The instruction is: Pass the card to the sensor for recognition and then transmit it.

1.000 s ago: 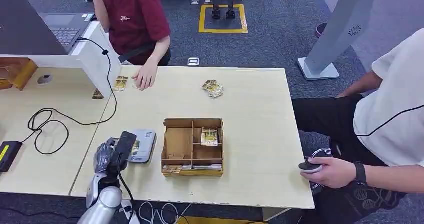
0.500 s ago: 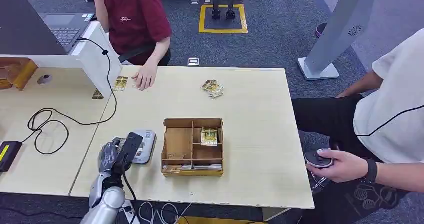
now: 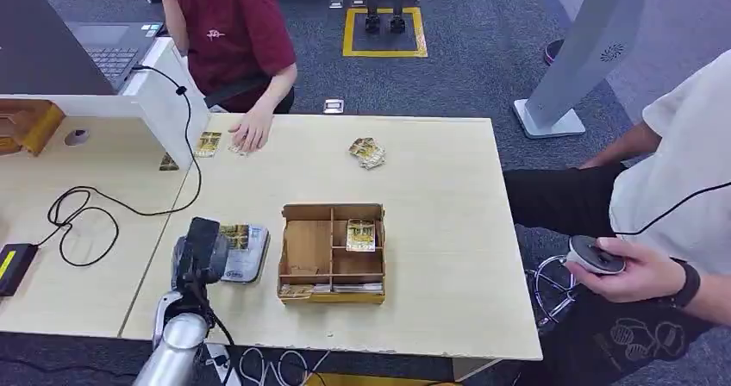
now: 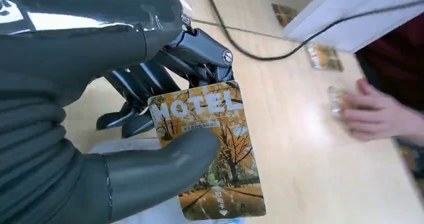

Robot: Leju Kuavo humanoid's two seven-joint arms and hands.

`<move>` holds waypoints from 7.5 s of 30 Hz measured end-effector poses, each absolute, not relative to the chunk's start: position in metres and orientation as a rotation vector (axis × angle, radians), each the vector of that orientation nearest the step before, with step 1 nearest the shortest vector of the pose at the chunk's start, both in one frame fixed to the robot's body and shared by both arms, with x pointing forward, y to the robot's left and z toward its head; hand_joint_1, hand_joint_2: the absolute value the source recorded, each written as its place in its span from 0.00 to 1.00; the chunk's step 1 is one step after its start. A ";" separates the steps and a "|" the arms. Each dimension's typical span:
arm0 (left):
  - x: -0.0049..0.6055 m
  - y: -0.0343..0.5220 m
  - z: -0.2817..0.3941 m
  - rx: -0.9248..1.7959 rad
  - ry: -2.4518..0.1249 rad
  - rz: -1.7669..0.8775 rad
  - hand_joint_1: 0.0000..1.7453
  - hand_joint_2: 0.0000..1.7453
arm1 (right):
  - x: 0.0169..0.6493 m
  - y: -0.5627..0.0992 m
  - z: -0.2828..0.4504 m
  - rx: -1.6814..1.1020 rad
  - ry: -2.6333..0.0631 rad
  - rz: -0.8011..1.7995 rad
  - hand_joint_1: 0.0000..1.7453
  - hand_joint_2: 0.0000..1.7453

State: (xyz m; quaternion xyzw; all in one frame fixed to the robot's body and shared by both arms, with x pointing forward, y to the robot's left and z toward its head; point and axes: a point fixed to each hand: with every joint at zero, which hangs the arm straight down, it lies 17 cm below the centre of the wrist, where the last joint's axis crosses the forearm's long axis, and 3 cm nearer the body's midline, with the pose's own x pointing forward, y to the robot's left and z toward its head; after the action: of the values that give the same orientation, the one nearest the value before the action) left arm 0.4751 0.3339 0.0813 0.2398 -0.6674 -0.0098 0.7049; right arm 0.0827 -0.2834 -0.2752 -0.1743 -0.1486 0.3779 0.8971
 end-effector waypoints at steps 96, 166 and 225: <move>0.332 0.142 0.165 1.005 -2.063 -1.376 0.00 1.00 | 0.074 -0.290 -0.278 -0.337 -0.286 0.784 0.00 0.00; 0.383 0.148 0.105 1.000 -1.804 -1.366 0.00 1.00 | 0.076 -0.290 -0.277 -0.343 -0.284 0.788 0.00 0.00; 0.402 0.184 0.214 0.901 -2.005 -1.102 1.00 1.00 | 0.076 -0.290 -0.277 -0.346 -0.287 0.791 0.00 0.00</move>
State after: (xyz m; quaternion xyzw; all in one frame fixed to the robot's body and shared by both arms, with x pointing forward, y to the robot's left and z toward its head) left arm 0.4024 0.1845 0.2145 0.3451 -0.7684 -0.4223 0.3349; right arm 0.0764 -0.2902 -0.2772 -0.1669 -0.1388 0.3820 0.8983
